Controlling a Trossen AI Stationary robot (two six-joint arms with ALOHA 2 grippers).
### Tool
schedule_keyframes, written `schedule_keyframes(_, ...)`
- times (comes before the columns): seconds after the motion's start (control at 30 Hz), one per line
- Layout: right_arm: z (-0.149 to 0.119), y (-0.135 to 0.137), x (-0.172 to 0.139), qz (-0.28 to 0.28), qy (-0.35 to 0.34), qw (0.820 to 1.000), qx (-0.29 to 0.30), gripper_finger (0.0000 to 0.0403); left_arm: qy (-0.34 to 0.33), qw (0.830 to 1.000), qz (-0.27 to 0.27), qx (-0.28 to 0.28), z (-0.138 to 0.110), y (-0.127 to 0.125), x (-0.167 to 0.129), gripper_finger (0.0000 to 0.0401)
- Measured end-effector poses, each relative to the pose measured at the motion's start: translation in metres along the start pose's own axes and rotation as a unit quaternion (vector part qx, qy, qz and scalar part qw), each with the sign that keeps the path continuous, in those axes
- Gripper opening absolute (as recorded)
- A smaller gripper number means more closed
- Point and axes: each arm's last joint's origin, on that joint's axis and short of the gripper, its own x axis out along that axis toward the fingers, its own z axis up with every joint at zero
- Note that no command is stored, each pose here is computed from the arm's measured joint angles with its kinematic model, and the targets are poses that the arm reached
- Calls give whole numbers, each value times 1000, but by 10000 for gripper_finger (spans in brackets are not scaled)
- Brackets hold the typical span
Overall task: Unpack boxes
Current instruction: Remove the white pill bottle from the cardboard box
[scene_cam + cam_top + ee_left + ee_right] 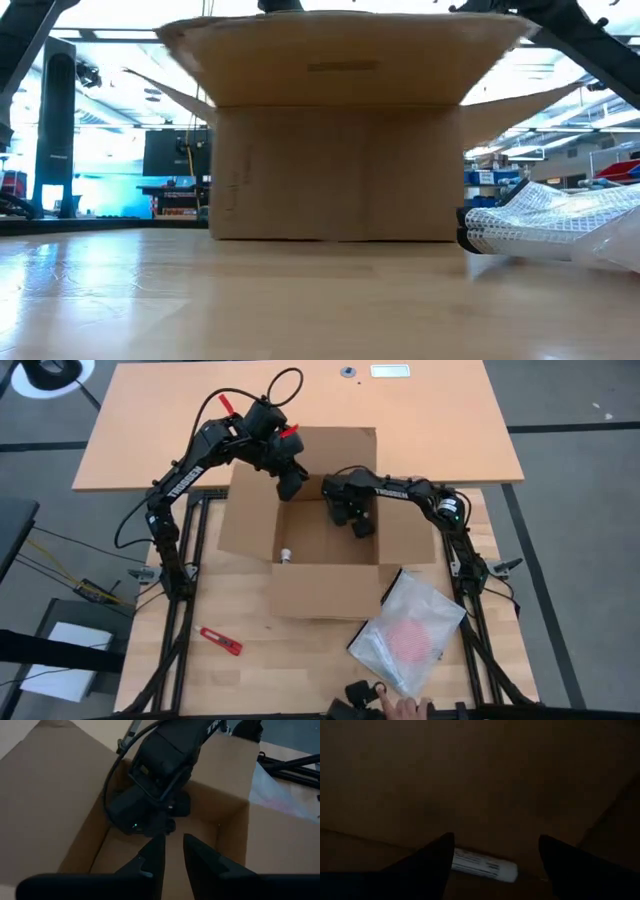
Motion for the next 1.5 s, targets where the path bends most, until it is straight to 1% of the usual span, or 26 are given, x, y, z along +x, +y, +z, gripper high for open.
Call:
schedule_keyframes(0.07,-2,3,5,-8,26,1000,-8,291,0,1000,0,0,0,0,0,78)
schedule_keyframes(0.13,-1,7,6,-9,41,999,3,291,0,1000,0,0,0,0,0,78)
schedule_keyframes(0.27,-3,15,3,11,66,995,73,291,0,1000,0,0,0,0,0,78)
schedule_keyframes(0.4,-5,18,3,11,86,980,178,291,-7,1000,1,2,1,0,0,78)
schedule_keyframes(0.5,-9,21,2,8,115,972,204,291,-15,1000,2,4,3,0,0,78)
schedule_keyframes(0.57,-11,24,6,11,124,973,196,291,-21,1000,2,6,4,0,0,78)
schedule_keyframes(0.7,-17,34,25,28,152,976,152,291,-21,1000,0,11,4,-2,1,78)
schedule_keyframes(0.87,-25,44,46,-25,204,972,118,291,-21,1000,-3,22,5,-5,1,78)
schedule_keyframes(1.0,-28,43,56,-61,214,970,97,291,-21,1000,-4,23,5,-6,1,78)
schedule_keyframes(1.07,-29,42,58,-70,215,970,87,291,-21,1000,-5,23,5,-6,2,78)
schedule_keyframes(1.3,-36,24,60,-91,195,970,114,291,-22,999,-6,25,5,-7,2,78)
schedule_keyframes(1.37,-36,21,58,-89,187,970,124,291,-26,999,-5,27,6,-7,2,78)
schedule_keyframes(1.43,-33,16,54,-88,172,972,132,291,-34,999,-5,29,8,-8,2,78)
schedule_keyframes(1.5,-26,10,46,-94,141,975,144,291,-45,998,-4,32,10,-8,2,78)
